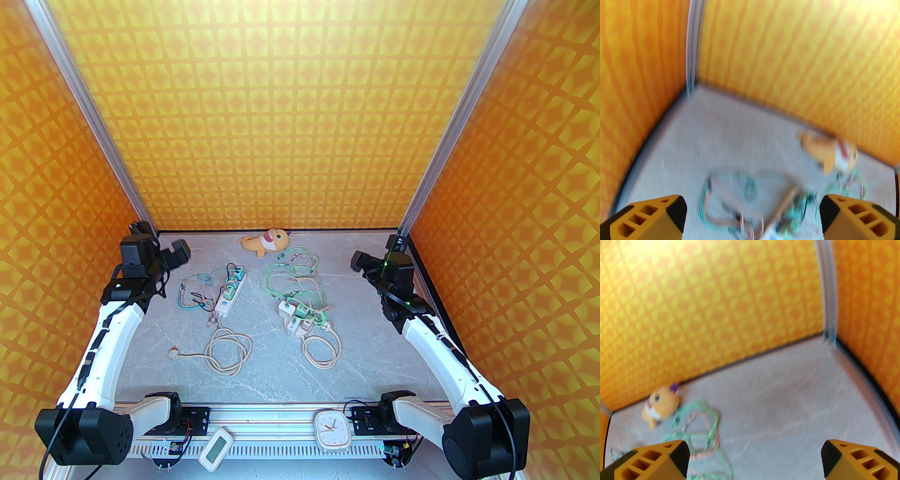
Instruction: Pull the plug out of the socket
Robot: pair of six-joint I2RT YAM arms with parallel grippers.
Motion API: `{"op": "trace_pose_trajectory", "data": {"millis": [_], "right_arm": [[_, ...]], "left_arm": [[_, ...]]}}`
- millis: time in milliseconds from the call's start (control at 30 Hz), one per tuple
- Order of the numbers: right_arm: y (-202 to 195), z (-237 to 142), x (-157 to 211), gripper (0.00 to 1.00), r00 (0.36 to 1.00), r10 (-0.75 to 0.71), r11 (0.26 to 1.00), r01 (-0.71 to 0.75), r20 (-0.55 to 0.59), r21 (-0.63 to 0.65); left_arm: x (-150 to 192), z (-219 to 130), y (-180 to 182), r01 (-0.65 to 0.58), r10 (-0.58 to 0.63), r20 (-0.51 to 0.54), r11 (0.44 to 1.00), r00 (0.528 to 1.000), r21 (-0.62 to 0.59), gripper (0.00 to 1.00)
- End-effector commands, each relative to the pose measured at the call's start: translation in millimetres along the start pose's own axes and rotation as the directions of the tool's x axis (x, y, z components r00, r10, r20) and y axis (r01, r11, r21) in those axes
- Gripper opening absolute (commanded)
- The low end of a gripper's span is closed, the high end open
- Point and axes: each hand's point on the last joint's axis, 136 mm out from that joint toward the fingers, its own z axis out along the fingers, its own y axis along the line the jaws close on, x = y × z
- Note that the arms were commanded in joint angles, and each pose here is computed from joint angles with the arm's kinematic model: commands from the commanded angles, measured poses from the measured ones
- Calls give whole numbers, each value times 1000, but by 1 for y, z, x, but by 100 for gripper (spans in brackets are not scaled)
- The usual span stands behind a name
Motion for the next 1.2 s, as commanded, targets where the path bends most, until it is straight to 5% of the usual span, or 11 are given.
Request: {"op": "trace_pose_trajectory", "data": {"millis": [0,433,700,1033,1167], "right_arm": [[11,-13,19,98,991,60,995,-68,-119,-68],[20,-57,92,98,933,88,991,-117,-349,-64],[24,-73,114,98,907,67,990,-111,-415,-83],[39,-71,135,98,886,-19,974,-88,-463,-208],[35,-73,136,98,882,-57,977,-47,-467,-207]], "left_arm": [[57,2,-12,12,-5,-190,999,982,36,99],[160,1,-98,-125,206,-386,966,899,225,99],[207,-22,-144,-215,367,-394,901,843,377,99],[251,-34,-175,-171,356,-396,886,846,431,99],[277,-41,-190,-206,419,-372,846,828,492,91]]}}
